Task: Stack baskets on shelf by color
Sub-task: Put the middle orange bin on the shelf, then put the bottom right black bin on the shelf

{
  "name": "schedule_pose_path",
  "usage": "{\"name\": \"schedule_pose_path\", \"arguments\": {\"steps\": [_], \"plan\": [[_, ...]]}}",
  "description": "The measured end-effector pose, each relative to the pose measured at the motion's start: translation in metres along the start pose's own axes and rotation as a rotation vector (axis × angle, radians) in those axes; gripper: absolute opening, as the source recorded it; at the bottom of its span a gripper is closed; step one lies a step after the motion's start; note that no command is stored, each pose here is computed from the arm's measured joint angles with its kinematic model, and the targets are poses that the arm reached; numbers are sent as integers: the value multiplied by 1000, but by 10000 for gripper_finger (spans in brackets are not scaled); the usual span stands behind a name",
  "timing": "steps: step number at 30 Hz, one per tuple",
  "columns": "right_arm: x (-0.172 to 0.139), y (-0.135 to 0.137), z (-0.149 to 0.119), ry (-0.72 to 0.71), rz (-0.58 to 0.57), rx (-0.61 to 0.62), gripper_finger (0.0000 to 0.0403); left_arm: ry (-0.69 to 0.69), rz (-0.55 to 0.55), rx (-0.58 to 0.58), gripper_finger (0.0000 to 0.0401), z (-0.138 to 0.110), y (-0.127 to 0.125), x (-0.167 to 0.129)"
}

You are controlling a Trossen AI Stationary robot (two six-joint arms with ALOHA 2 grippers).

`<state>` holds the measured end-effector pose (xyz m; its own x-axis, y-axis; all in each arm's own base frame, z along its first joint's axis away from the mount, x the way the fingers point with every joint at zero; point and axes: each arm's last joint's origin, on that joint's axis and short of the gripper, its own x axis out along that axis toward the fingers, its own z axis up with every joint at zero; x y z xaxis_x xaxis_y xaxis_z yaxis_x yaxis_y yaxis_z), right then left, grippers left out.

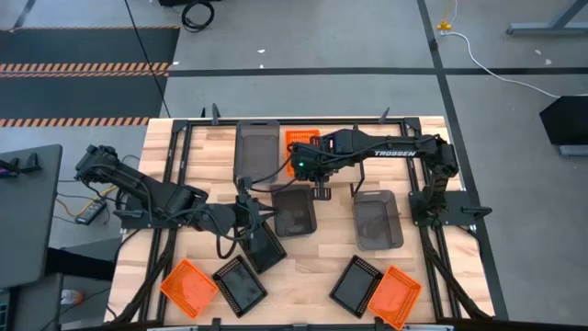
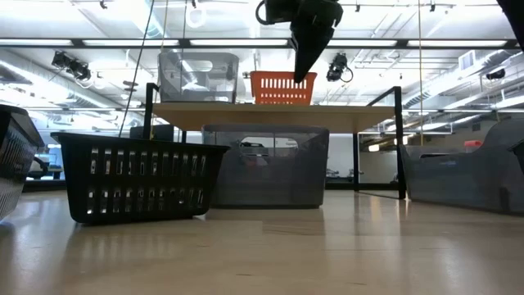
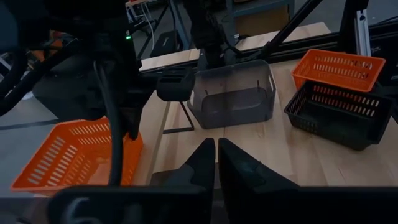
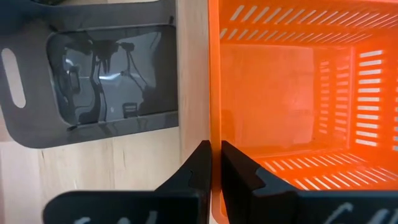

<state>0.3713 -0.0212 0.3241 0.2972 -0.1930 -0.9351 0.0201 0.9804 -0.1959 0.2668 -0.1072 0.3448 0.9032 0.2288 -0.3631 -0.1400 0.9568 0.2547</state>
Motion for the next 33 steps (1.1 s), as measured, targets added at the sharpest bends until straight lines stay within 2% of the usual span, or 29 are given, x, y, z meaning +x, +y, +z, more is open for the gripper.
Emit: {"name": "schedule_pose_path", "arguments": {"steps": [8,17,27,33], "plan": [[0,0,0,-1,3,-1,32,0,0,0,34,0,0,0],[0,0,0,-3,-1,-7,39,0,0,0,26,0,0,0],[-2,2,5,-52,-18,-38,112,0,0,-1,34,0,0,0],[-21,6,10,-94,-58,-81,162,-1,1,-1,26,0,0,0]]}}
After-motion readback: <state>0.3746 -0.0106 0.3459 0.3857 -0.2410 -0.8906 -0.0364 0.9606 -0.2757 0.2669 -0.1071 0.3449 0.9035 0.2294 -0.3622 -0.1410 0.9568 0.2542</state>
